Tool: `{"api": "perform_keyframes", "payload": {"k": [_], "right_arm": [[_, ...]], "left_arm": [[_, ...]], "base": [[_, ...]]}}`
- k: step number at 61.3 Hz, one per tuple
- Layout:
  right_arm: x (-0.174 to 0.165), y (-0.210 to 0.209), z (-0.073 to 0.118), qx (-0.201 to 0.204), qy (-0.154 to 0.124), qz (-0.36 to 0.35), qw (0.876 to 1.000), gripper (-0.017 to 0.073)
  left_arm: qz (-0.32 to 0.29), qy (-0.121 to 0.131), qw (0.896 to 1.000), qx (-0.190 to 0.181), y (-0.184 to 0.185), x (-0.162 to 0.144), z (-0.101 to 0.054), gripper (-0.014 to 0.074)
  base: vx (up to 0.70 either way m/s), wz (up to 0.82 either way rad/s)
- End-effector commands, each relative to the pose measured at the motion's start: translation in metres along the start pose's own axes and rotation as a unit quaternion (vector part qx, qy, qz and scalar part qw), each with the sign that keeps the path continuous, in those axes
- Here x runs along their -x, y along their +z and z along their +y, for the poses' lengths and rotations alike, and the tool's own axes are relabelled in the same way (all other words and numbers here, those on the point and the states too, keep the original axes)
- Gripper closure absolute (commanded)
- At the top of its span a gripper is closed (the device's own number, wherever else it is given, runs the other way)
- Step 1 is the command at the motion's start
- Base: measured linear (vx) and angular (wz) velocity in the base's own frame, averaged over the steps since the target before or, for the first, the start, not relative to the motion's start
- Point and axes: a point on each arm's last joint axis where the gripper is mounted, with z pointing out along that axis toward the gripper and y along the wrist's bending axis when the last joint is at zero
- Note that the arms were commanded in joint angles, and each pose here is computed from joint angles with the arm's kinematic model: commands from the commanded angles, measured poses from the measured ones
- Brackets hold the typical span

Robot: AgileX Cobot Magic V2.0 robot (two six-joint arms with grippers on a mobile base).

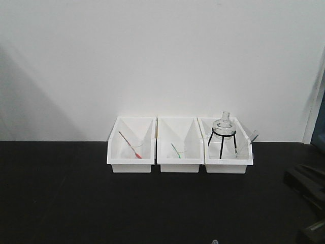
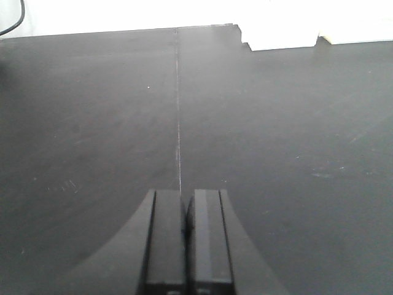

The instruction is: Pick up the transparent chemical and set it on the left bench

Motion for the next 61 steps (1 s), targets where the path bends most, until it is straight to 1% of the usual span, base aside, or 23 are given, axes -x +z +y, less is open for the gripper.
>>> {"api": "perform_keyframes", "payload": {"k": [1, 6, 7, 18, 27, 32, 37, 39, 40, 41, 46, 47, 51, 52, 53, 54, 57, 61], "right_arm": [[0.017, -0.018, 0.001, -0.019, -0.049, -0.029, 0.998, 0.0568], [0.024, -0.031, 0.005, -0.025, -0.085, -0.047, 0.995, 0.0566], [0.029, -0.040, 0.008, -0.026, -0.104, -0.063, 0.992, 0.0567], [0.035, -0.054, 0.012, -0.029, -0.114, -0.090, 0.989, 0.0567], [0.035, -0.054, 0.012, -0.031, -0.118, -0.090, 0.988, 0.0567], [0.035, -0.054, 0.011, -0.035, -0.111, -0.089, 0.989, 0.0567], [0.035, -0.052, 0.007, -0.050, -0.081, -0.090, 0.991, 0.0567], [0.034, -0.051, 0.003, -0.069, -0.069, -0.086, 0.992, 0.0567], [0.034, -0.050, 0.001, -0.078, -0.056, -0.084, 0.992, 0.0567], [0.033, -0.050, -0.003, -0.094, -0.058, -0.077, 0.991, 0.0567], [0.023, -0.047, -0.016, -0.160, -0.028, -0.029, 0.986, 0.0567], [0.021, -0.047, -0.018, -0.169, -0.025, -0.017, 0.985, 0.0567], [0.010, -0.045, -0.024, -0.194, -0.026, 0.039, 0.980, 0.0567], [0.008, -0.045, -0.025, -0.197, -0.028, 0.051, 0.979, 0.0567], [0.006, -0.045, -0.025, -0.198, -0.025, 0.061, 0.978, 0.0567], [0.004, -0.045, -0.026, -0.200, -0.038, 0.076, 0.976, 0.0567], [0.000, -0.046, -0.026, -0.198, -0.049, 0.099, 0.974, 0.0567], [-0.001, -0.047, -0.024, -0.191, -0.052, 0.107, 0.974, 0.0567]], "left_arm": [[-0.041, -0.004, 0.999, 0.001, -0.001, 0.003, 0.000, 0.0597], [-0.041, -0.004, 0.999, 0.001, -0.001, 0.003, 0.000, 0.0597], [-0.041, -0.004, 0.999, 0.001, -0.001, 0.003, 0.000, 0.0597], [-0.041, -0.004, 0.999, 0.001, -0.001, 0.003, 0.000, 0.0597], [-0.041, -0.004, 0.999, 0.001, -0.001, 0.003, 0.000, 0.0597], [-0.041, -0.004, 0.999, 0.001, -0.001, 0.003, 0.000, 0.0597], [-0.041, -0.004, 0.999, 0.001, -0.001, 0.003, 0.000, 0.0597], [-0.041, -0.004, 0.999, 0.001, -0.001, 0.003, 0.000, 0.0597], [-0.041, -0.004, 0.999, 0.001, -0.001, 0.003, 0.000, 0.0597], [-0.041, -0.004, 0.999, 0.001, -0.001, 0.003, 0.000, 0.0597], [-0.041, -0.004, 0.999, 0.001, -0.001, 0.003, 0.000, 0.0597], [-0.041, -0.004, 0.999, 0.001, -0.001, 0.003, 0.000, 0.0597], [-0.041, -0.004, 0.999, 0.001, -0.001, 0.003, 0.000, 0.0597], [-0.041, -0.004, 0.999, 0.001, -0.001, 0.003, 0.000, 0.0597], [-0.041, -0.004, 0.999, 0.001, -0.001, 0.003, 0.000, 0.0597], [-0.041, -0.004, 0.999, 0.001, -0.001, 0.003, 0.000, 0.0597], [-0.041, -0.004, 0.999, 0.001, -0.001, 0.003, 0.000, 0.0597], [-0.041, -0.004, 0.999, 0.001, -0.001, 0.003, 0.000, 0.0597]], "base": [[0.00, 0.00], [0.00, 0.00], [0.00, 0.00], [0.00, 0.00], [0.00, 0.00], [0.00, 0.00], [0.00, 0.00], [0.00, 0.00], [0.00, 0.00], [0.00, 0.00], [0.00, 0.00], [0.00, 0.00], [0.00, 0.00], [0.00, 0.00], [0.00, 0.00], [0.00, 0.00], [0.00, 0.00], [0.00, 0.00]]}}
